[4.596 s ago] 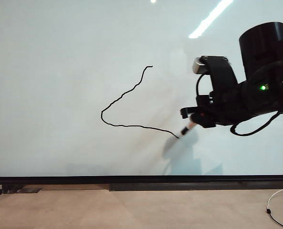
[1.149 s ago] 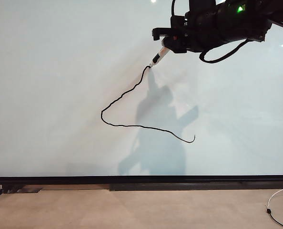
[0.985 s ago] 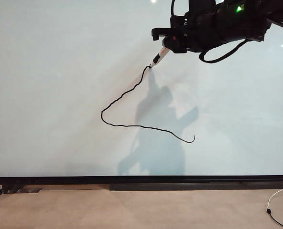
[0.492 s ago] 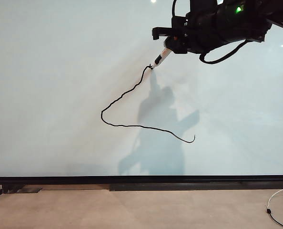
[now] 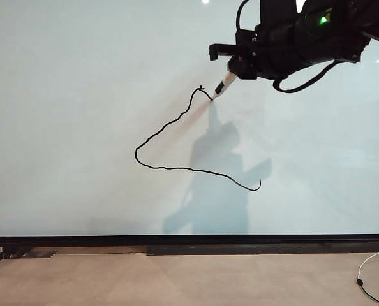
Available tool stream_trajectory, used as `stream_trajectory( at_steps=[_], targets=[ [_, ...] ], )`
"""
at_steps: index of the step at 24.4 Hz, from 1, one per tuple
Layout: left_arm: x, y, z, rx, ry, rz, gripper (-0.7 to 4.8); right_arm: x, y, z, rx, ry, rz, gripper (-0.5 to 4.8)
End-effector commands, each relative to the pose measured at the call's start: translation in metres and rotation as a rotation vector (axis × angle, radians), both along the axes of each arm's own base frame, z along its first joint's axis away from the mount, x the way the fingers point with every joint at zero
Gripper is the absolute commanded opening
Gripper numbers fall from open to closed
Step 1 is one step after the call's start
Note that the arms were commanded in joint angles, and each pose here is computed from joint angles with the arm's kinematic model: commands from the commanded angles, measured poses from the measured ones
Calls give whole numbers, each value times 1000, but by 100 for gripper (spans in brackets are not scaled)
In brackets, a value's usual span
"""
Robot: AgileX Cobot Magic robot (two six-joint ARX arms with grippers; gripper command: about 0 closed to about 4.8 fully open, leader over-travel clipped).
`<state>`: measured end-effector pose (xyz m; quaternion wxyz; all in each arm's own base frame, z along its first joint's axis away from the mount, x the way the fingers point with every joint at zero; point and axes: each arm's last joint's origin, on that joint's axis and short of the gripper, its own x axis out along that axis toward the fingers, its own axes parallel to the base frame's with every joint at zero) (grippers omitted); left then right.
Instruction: Pick up the pen on the shelf to the right of the whiteboard and draw a triangle.
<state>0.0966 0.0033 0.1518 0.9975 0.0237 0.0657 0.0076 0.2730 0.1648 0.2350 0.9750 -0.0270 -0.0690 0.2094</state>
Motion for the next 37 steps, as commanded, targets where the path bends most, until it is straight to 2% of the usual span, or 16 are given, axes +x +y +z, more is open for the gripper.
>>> stream_trajectory(
  at_steps=[1, 37],
  targets=[
    [0, 0, 2, 1, -12, 0, -5, 1, -2, 2, 11, -9, -37, -7],
    [0, 0, 2, 1, -12, -1, -5, -2, -6, -26, 15, 45, -91, -7]
  ],
)
